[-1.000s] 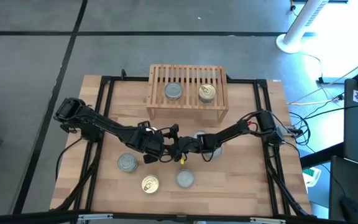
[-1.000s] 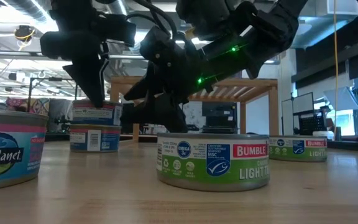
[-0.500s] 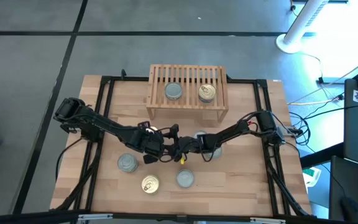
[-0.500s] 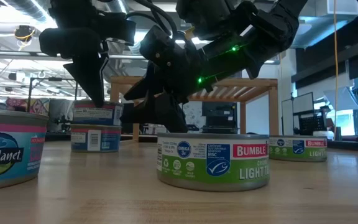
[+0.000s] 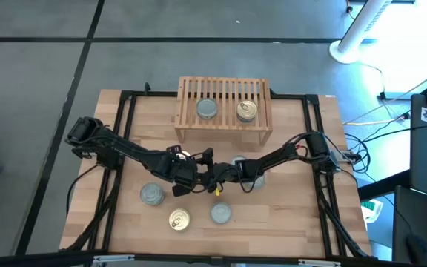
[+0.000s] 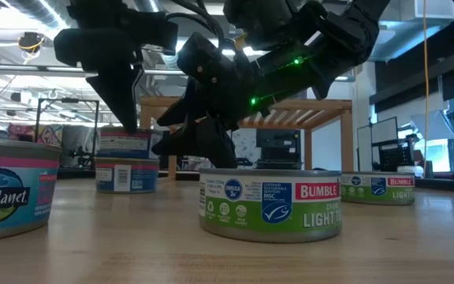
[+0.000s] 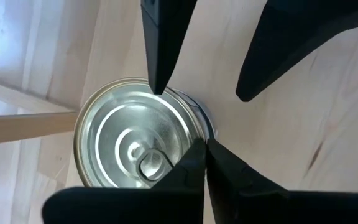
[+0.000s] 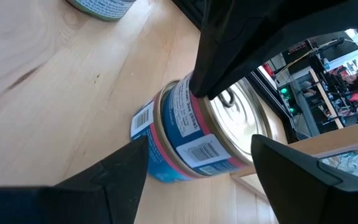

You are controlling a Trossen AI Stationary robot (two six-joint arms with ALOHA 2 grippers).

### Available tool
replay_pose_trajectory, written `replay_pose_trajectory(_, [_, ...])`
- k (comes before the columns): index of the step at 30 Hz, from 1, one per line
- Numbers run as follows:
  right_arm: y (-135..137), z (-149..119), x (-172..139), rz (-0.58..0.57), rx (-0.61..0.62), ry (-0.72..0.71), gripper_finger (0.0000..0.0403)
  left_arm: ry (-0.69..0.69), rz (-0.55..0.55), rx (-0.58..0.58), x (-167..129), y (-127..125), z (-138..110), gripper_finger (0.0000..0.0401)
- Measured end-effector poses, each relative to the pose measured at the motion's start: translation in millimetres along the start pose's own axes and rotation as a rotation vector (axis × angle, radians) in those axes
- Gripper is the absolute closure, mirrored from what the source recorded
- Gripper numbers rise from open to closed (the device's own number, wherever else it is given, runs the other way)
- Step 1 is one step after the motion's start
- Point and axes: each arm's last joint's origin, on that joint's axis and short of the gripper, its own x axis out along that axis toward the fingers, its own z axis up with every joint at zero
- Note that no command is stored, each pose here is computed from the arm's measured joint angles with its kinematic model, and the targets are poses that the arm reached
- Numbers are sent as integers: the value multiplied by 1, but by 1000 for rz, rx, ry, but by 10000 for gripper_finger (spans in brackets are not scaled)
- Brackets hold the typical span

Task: Stack canned seafood by type on shelf
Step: Stack the blue pink tuna can on top of the blue pink tuna can on the shelf

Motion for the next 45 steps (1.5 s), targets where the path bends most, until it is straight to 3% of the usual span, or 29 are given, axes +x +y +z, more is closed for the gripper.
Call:
replay_pose_trajectory(37, [0,0,0,-4,0,-5,123,-9,11,-3,-1,1,1,401])
replay_pose_trajectory(45, [-1,1,0,-5,0,-7,123,-45,-14,-23,-15,7,0,401])
